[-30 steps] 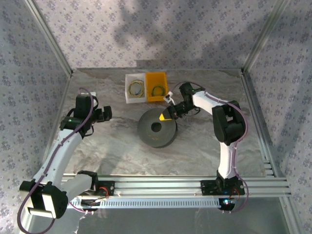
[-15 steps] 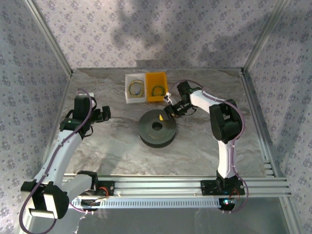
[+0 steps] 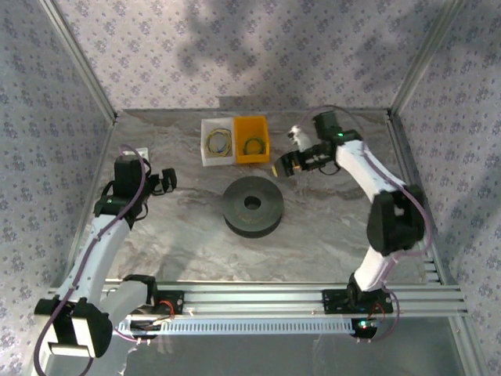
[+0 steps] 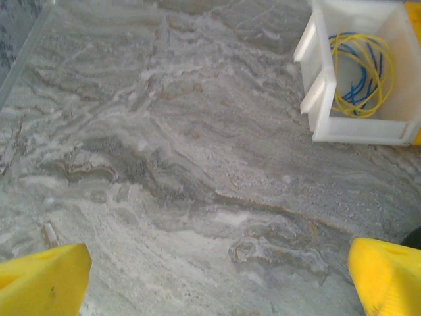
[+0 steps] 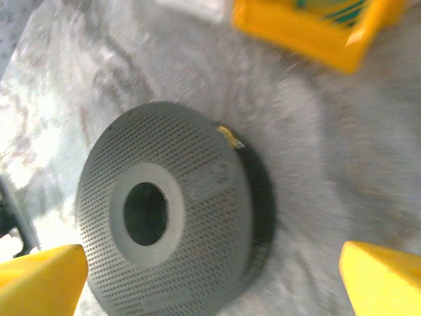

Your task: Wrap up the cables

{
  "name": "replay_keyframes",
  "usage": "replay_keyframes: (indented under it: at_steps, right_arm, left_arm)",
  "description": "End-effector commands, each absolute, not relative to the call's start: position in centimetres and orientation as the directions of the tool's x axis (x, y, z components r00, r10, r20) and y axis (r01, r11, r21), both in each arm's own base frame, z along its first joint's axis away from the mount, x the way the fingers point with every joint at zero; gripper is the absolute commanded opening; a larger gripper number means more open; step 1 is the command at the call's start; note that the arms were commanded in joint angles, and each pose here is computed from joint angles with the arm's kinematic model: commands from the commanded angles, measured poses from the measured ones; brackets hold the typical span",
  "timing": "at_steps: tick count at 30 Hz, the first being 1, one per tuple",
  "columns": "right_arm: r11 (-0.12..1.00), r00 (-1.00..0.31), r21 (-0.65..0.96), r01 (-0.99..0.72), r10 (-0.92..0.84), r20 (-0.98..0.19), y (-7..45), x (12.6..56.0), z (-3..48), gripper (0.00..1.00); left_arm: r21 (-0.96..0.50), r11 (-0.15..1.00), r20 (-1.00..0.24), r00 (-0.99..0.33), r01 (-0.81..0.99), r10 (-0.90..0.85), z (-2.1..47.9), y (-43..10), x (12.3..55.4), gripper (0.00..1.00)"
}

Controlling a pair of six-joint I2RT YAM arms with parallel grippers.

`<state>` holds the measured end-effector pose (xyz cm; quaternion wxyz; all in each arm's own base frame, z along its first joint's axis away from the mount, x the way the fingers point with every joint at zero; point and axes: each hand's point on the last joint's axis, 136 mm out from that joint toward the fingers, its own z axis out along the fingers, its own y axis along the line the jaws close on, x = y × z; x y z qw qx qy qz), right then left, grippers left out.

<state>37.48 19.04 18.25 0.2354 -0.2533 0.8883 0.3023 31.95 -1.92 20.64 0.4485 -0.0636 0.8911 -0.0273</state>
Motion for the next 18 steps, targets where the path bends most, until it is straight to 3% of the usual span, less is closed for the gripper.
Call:
replay_keyframes:
  at_steps: [1, 5, 10, 14, 18]
  right_arm:
    - [0.830, -0.662, 0.225, -0.510, -0.212, -0.719, 13.1, 38.7, 21.6, 1.00]
    - [0.959, -0.514, 0.123, -0.256, -0.027, -0.858, 5.5, 38.4, 24.2, 1.00]
    - [1.000, -0.324, -0.007, 0.030, 0.003, -0.946, -1.3, 35.8, 23.7, 1.00]
    - [0.988, -0.333, -0.034, 0.151, 0.018, -0.943, -3.8, 34.7, 19.1, 1.00]
    - [0.988, -0.409, 0.011, 0.156, 0.074, -0.909, -3.6, 35.1, 13.4, 1.00]
  left_arm:
    - [-0.109, 0.992, -0.890, -0.439, -0.058, -0.123, 23.2, -1.4, 32.2, 1.00]
    - [-0.084, 0.983, -0.931, -0.340, -0.161, -0.135, 22.4, 1.3, 31.7, 1.00]
    - [-0.035, 0.948, -0.937, -0.318, -0.317, -0.142, 18.9, 4.3, 31.5, 1.00]
    - [0.009, 0.922, -0.934, -0.333, -0.388, -0.130, 16.5, 5.8, 31.3, 1.00]
    - [0.049, 0.916, -0.912, -0.392, -0.398, -0.121, 13.4, 6.1, 31.6, 1.00]
